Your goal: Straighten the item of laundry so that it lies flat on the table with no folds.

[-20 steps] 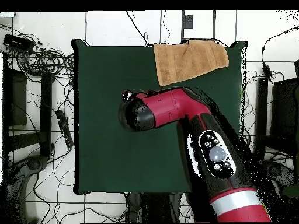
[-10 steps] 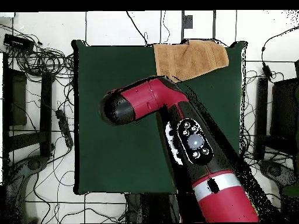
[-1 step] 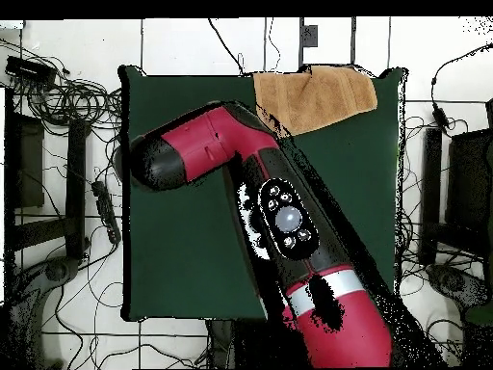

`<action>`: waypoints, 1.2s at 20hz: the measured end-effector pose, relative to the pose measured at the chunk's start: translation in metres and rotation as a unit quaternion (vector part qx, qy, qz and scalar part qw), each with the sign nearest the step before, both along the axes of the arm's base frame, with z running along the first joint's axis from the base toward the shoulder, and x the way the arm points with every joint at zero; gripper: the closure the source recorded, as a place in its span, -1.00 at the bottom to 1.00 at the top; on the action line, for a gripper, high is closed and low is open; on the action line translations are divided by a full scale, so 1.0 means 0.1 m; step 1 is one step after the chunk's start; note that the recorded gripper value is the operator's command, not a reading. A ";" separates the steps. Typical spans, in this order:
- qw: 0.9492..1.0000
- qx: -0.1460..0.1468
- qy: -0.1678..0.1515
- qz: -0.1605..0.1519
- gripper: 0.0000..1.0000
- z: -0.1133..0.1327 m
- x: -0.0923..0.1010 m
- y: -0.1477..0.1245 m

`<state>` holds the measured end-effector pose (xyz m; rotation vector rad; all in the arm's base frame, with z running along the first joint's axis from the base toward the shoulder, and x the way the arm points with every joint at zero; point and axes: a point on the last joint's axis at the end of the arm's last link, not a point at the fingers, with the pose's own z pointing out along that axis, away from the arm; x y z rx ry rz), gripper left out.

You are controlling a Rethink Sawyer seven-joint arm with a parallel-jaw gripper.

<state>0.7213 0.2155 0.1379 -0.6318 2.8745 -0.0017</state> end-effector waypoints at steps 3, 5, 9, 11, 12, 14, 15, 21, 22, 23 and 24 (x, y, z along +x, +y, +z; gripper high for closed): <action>1.000 -0.005 -0.005 0.028 1.00 0.11 0.11 0.10; 0.999 -0.006 -0.011 0.037 1.00 0.16 0.16 0.13; 0.998 -0.006 -0.030 0.057 1.00 0.30 0.32 0.18; 0.997 -0.007 -0.038 0.061 1.00 0.35 0.39 0.18; 0.997 -0.007 -0.042 0.062 1.00 0.37 0.43 0.17; 0.997 -0.007 -0.050 0.062 1.00 0.42 0.51 0.15; 0.997 -0.007 -0.054 0.063 1.00 0.45 0.54 0.14; 0.996 -0.017 -0.035 0.079 1.00 0.36 0.78 0.03; 0.996 -0.019 -0.029 0.083 1.00 0.33 0.81 0.02; 0.996 -0.020 -0.025 0.086 1.00 0.31 0.83 0.01; 0.995 -0.024 -0.014 0.097 1.00 0.25 0.88 -0.01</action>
